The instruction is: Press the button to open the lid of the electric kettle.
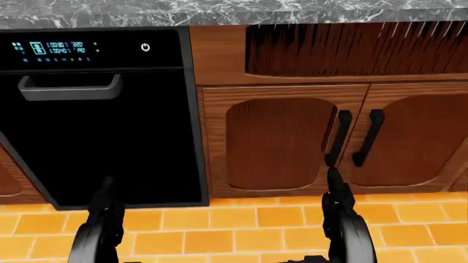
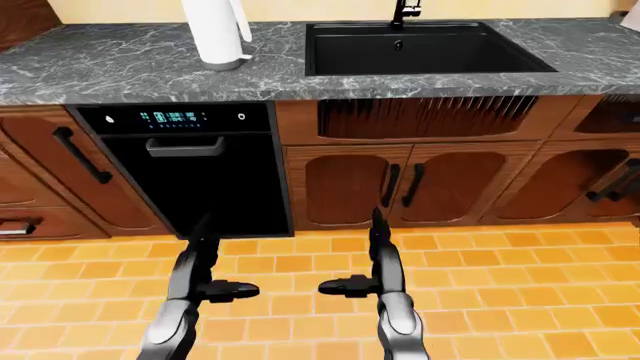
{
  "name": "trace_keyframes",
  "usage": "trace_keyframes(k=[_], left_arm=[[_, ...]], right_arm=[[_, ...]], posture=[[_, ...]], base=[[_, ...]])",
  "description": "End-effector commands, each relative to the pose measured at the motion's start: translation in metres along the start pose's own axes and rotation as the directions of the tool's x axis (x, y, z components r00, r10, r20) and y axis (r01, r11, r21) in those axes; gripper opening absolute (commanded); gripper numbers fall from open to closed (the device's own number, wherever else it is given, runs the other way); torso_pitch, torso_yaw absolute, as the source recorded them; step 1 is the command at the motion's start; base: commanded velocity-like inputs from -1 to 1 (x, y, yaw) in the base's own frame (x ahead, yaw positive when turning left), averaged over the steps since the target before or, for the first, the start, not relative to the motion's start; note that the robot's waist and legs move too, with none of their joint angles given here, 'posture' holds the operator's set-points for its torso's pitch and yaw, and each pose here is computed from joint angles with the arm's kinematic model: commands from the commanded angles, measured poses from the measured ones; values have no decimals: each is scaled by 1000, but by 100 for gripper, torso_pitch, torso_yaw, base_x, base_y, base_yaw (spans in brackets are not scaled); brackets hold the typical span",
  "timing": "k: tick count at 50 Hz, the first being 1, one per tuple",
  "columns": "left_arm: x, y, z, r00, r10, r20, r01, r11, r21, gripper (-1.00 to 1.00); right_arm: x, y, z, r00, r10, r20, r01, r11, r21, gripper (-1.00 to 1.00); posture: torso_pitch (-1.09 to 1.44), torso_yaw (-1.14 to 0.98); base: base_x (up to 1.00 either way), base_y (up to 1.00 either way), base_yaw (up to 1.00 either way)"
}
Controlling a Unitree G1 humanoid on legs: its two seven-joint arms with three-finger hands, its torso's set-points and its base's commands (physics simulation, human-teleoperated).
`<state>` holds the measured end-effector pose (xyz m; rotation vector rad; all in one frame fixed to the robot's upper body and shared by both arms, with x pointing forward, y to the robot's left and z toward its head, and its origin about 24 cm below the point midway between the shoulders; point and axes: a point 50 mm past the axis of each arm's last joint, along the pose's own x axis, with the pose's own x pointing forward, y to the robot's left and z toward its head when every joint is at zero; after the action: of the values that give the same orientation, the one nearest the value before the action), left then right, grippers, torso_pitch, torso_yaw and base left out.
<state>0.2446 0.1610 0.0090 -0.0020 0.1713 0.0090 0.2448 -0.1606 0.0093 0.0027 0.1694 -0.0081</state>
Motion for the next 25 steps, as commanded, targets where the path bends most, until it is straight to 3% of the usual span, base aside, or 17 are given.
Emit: trace_keyframes(k=[1,4,10,14,20,25], left_arm=[[4,-1,35,987,-13,159,14,1000,-4,100],[4,0,37,988,-16,154,21,999,-31,100],[5,3,55,987,5,163,-3,1000,-10,100],[1,6,87,973,2,231,0,1000,-8,100],[-5,14,132,962,37,271,-27,999,-41,100],[-11,30,169,943,80,324,-65,996,-57,100]], right_arm=[[4,2,33,987,17,162,-15,1000,-14,100],[4,2,33,986,17,165,-14,1000,-24,100],[4,-1,46,983,16,182,-14,1000,-12,100],[-1,0,82,962,47,270,-35,998,-50,100],[-13,-3,147,918,78,390,-65,997,-48,100],[-16,-27,190,897,12,442,-1,1000,-25,100]], posture=[[0,0],[0,0],[0,0],[0,0],[0,0],[0,0]], base=[[0,0,0],[0,0,0],[0,0,0],[0,0,0],[0,0,0],[0,0,0]])
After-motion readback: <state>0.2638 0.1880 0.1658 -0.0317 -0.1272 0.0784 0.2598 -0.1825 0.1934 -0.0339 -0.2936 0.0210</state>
